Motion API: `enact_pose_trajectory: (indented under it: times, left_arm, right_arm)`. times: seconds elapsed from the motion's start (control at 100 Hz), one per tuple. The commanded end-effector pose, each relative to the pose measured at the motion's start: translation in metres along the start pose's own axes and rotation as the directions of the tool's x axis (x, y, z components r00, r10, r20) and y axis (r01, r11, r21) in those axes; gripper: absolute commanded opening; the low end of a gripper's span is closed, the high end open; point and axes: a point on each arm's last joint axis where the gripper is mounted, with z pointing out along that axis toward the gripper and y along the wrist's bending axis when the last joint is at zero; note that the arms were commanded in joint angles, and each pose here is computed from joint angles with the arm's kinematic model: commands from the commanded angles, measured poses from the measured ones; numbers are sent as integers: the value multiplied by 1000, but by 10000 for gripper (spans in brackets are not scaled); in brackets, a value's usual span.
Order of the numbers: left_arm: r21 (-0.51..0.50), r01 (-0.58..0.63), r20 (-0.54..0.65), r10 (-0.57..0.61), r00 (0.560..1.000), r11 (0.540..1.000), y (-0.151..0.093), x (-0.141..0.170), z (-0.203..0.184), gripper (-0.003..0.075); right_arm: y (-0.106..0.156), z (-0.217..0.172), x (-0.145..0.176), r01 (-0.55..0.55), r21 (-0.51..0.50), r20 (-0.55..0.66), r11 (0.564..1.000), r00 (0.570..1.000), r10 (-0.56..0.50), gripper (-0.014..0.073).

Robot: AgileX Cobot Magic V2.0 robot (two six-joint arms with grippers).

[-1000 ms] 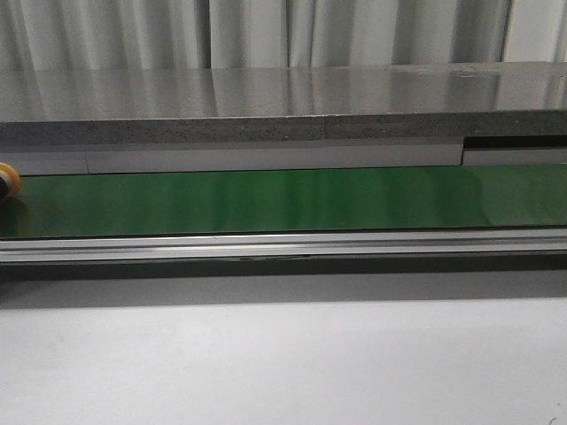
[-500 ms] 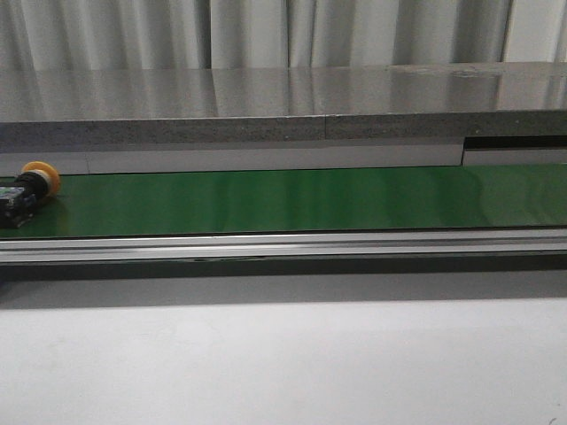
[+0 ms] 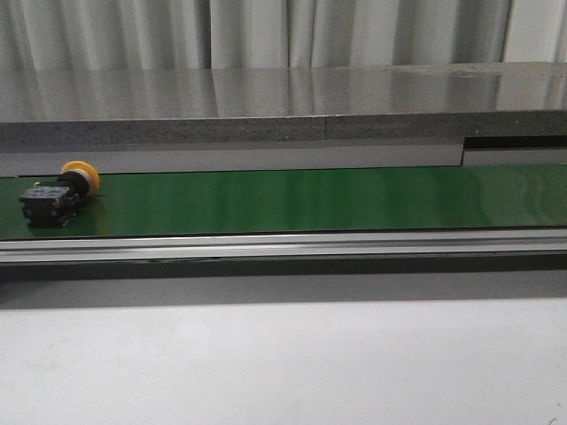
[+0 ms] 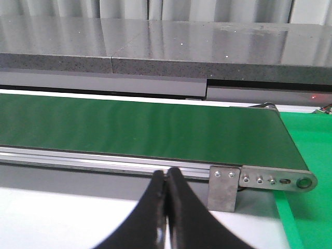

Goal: Move button from left to right
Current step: 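Open the left gripper and raise it away from the button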

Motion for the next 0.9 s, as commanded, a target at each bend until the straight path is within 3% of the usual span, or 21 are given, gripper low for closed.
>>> enact_pose_trajectory:
  times: [0.0, 0.09, 0.21, 0.57, 0.89]
  left_arm:
    - [-17, 11, 109, -9, 994, 1000, 1, -16, -1, 667]
    - [-18, 11, 113, -9, 994, 1000, 2, -16, -1, 641]
    - [-18, 11, 113, -9, 994, 1000, 2, -16, -1, 545]
    - [-18, 11, 113, -9, 994, 1000, 2, -16, -1, -22]
    - [-18, 11, 113, -9, 994, 1000, 2, -16, -1, -20]
  right_arm:
    - [0, -3, -14, 12, 7, 121, 1000, 993, -13, -66]
    - [0, -3, -14, 12, 7, 121, 1000, 993, -13, -66]
    - [0, -3, -14, 12, 7, 121, 1000, 993, -13, -66]
    - [0, -3, -14, 12, 7, 122, 1000, 992, -13, -66]
    - [0, -3, -17, 12, 8, 154, 1000, 988, -13, -66]
